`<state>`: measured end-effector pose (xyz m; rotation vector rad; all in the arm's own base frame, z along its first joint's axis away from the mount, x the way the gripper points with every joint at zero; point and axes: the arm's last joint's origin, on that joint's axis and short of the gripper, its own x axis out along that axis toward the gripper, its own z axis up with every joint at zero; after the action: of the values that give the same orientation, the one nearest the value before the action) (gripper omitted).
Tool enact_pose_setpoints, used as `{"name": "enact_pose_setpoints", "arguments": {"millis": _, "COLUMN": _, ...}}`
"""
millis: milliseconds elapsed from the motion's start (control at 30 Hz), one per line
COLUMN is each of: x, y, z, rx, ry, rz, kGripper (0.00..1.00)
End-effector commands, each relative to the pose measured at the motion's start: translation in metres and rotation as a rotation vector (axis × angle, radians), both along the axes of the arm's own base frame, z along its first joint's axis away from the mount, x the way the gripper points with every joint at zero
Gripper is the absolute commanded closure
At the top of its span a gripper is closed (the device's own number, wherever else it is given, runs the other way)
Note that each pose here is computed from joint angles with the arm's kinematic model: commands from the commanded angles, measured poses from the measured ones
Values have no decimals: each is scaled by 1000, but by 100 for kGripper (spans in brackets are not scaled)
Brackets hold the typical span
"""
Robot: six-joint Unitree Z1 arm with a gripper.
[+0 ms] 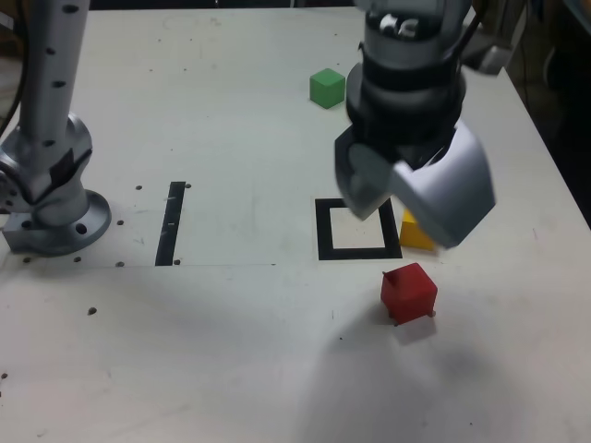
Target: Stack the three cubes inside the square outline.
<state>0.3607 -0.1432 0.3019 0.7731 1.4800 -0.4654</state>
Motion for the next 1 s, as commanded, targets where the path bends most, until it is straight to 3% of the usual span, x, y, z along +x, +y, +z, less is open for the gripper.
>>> {"name": "enact_pose_setpoints", "arguments": {"millis": 0, "x": -1, "y": -9, "z": -11, "rx": 18, "ry": 35, "rz": -47, "kGripper": 1}}
{"name": "enact_pose_setpoints", "arguments": {"millis": 100, "x": -5, "y": -25, "z": -20, "rx": 38, "ry": 65, "rz": -124, "kGripper": 1}}
{"name": "enact_pose_setpoints", "arguments": {"millis": 200, "x": -9, "y": -37, "z": -23, "rx": 47, "ry": 71, "rz": -165, "kGripper": 2}}
{"name": "enact_pose_setpoints", "arguments": {"millis": 333, "x": -9, "y": -46, "z": -30, "rx": 50, "ry": 79, "rz": -178, "kGripper": 3}}
{"name": "enact_pose_setpoints", "arguments": {"millis": 567, "x": 3, "y": -47, "z": -54, "rx": 83, "ry": 118, "rz": -166, "kGripper": 5}}
{"name": "enact_pose_setpoints", "arguments": {"millis": 767, "x": 17, "y": -40, "z": -78, "rx": 80, "ry": 121, "rz": -138, "kGripper": 6}}
{"name": "enact_pose_setpoints", "arguments": {"millis": 967, "x": 25, "y": -40, "z": -89, "rx": 69, "ry": 101, "rz": -131, "kGripper": 9}}
